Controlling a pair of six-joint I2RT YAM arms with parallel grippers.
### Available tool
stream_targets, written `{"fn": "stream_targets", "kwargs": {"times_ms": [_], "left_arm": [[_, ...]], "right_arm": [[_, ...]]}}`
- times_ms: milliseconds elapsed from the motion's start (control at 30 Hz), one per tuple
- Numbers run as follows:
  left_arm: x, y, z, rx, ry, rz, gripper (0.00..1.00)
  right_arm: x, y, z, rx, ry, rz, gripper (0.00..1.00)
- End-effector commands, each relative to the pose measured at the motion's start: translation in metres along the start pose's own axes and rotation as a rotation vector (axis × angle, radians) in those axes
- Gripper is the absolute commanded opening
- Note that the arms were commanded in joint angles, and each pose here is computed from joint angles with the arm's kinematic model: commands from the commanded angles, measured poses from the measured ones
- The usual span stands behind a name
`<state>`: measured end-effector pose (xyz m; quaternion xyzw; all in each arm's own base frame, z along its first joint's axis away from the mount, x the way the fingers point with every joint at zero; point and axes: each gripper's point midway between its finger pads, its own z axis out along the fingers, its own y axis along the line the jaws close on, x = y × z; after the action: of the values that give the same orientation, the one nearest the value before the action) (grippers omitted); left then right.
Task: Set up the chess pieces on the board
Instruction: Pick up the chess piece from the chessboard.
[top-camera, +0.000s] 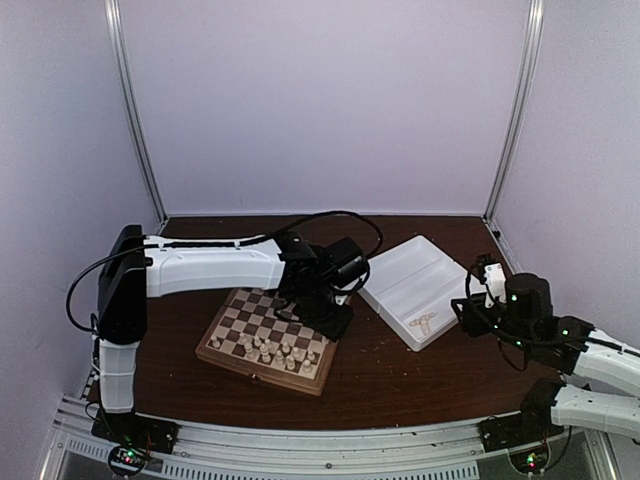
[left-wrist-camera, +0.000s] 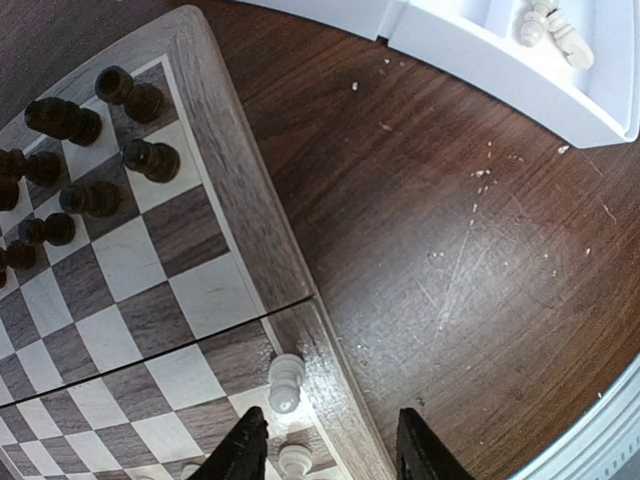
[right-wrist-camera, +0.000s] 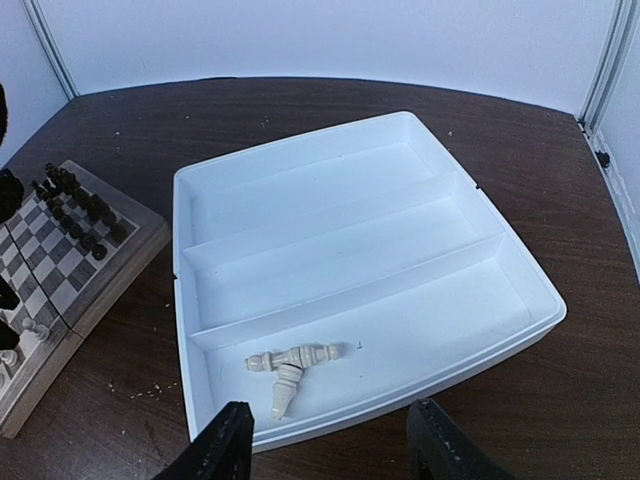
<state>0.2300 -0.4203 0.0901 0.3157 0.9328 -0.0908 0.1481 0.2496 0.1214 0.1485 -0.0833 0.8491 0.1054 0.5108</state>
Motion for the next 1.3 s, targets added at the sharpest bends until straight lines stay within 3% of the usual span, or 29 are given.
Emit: {"fn": "stream_targets", "kwargs": {"times_ms": [0,733,1067,1200,1267], "left_arm": [[-0.005,0.009,0.006,-0.01,0.009,-0.019,0.43],[0.007,0.018,0.031,-0.026,0.077,-0.026,0.33],[0.007,0.022,0.033,-0.046,0.085,-0.027,0.17],[0.004,0.023,0.023,-0.062,0.084,-0.025,0.07],[0.0,0.024,0.013,-0.067,0.065,-0.025,0.06]], "right_arm": [[-0.009,0.004,-0.002,-0.03,-0.059,0.022,0.56],[-0.006,0.006,0.002,-0.035,-0.045,0.014,0.59],[-0.006,0.006,0.002,-0.035,-0.043,0.013,0.6],[-0.006,0.006,0.002,-0.034,-0.042,0.013,0.6],[-0.006,0.006,0.002,-0.036,-0.043,0.014,0.6]]}}
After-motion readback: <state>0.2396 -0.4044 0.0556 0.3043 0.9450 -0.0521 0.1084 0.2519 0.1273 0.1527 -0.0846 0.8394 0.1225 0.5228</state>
